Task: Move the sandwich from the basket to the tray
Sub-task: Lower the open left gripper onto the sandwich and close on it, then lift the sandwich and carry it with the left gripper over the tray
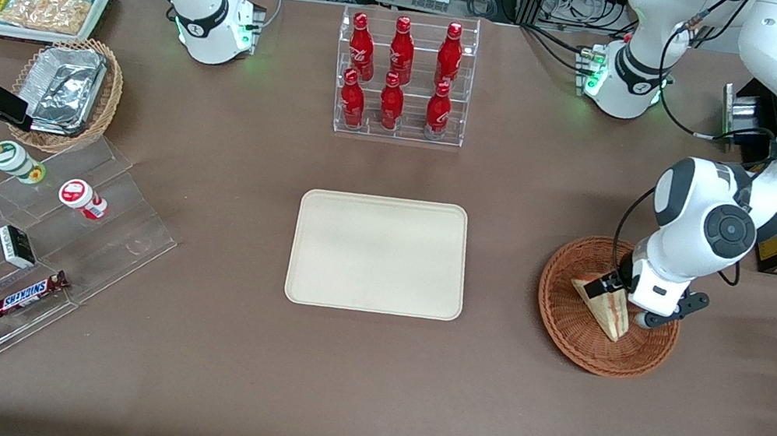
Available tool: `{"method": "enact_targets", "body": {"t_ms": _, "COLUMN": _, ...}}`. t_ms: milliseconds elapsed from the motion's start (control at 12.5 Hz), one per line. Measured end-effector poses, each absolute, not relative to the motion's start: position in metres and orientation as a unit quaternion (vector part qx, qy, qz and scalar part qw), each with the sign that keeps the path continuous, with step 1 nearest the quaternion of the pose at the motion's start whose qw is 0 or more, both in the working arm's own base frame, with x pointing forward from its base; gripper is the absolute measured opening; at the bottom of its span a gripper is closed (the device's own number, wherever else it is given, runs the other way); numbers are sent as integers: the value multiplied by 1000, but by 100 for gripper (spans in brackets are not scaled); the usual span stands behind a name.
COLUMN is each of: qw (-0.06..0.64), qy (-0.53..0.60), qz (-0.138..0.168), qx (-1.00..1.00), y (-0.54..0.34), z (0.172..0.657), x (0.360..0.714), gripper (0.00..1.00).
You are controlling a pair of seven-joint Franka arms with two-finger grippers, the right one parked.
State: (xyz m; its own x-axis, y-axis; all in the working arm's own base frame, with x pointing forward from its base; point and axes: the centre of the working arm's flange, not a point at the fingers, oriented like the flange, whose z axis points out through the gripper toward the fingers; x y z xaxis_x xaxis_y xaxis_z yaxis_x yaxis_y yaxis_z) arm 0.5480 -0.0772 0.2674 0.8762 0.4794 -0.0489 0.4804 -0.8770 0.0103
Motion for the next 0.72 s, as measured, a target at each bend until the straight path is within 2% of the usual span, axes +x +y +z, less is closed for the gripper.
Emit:
{"method": "enact_targets", "body": {"t_ms": 241, "qw": 10, "qy": 248, "qz": -26, "qx": 968, "y": -77, "z": 262, "x": 548, "gripper": 96}}
{"method": "enact_targets", "body": {"t_ms": 562, "qw": 8, "qy": 256, "qz": -28, "qx": 966, "y": -71, "z": 259, "x": 548, "gripper": 46}}
{"method": "enact_targets", "body": {"t_ms": 642, "qw": 8, "qy": 256, "qz": -27, "qx": 966, "y": -71, "z": 259, "x": 548, "gripper": 38}}
{"method": "enact_targets", "body": {"t_ms": 723, "qw": 9, "qy": 256, "qz": -27, "qx": 966, "y": -71, "z": 260, "x": 549, "gripper": 34}}
